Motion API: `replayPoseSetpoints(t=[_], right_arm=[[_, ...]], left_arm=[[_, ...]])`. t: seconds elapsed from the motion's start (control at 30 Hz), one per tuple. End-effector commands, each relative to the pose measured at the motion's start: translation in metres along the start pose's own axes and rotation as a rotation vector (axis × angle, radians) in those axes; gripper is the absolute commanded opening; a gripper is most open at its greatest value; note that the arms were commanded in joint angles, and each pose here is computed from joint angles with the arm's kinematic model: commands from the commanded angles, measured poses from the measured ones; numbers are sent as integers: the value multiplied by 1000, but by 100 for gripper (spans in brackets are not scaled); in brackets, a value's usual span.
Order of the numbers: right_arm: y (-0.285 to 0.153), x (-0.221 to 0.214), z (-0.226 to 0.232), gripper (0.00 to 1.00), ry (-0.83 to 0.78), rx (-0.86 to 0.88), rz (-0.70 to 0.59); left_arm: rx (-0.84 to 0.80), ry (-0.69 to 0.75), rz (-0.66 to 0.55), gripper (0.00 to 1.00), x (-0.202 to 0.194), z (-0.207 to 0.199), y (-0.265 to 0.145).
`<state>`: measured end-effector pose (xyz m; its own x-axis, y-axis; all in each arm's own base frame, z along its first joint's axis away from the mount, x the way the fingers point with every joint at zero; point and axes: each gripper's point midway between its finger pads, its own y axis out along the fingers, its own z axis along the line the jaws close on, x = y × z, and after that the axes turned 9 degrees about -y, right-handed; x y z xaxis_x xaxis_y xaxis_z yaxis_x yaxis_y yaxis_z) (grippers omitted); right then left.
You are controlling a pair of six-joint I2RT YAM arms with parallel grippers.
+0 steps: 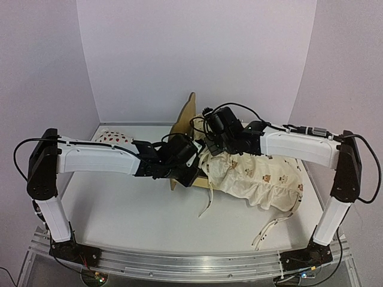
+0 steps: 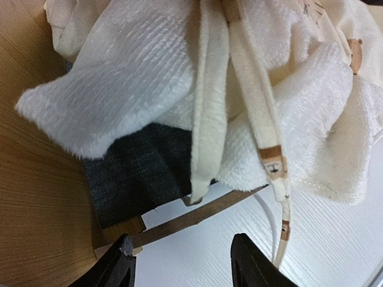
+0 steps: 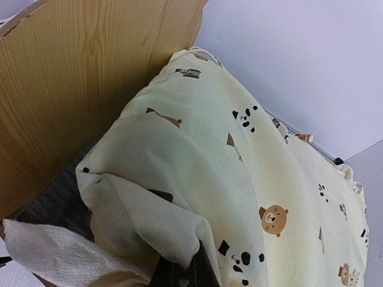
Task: Set up the pet bed
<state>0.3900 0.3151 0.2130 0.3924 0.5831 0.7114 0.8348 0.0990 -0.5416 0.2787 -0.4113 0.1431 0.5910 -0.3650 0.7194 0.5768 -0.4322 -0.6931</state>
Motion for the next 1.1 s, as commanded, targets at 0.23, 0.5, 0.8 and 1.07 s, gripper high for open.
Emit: replayPoseSetpoints(t=[0.23, 0.5, 0.8, 1.07], right_arm=[[22, 3, -2, 0, -34, -80, 45], [35, -6, 4, 0, -105, -98, 94], [25, -24, 30, 9, -63, 91, 125], [2, -8, 39, 18, 18, 220, 100]], left_arm=[[133, -149, -72, 69, 44, 48, -71], [111, -215, -62, 65, 44, 82, -48], [33, -170, -93, 55, 46, 73, -24], [-19, -163, -142, 40, 56, 65, -25]])
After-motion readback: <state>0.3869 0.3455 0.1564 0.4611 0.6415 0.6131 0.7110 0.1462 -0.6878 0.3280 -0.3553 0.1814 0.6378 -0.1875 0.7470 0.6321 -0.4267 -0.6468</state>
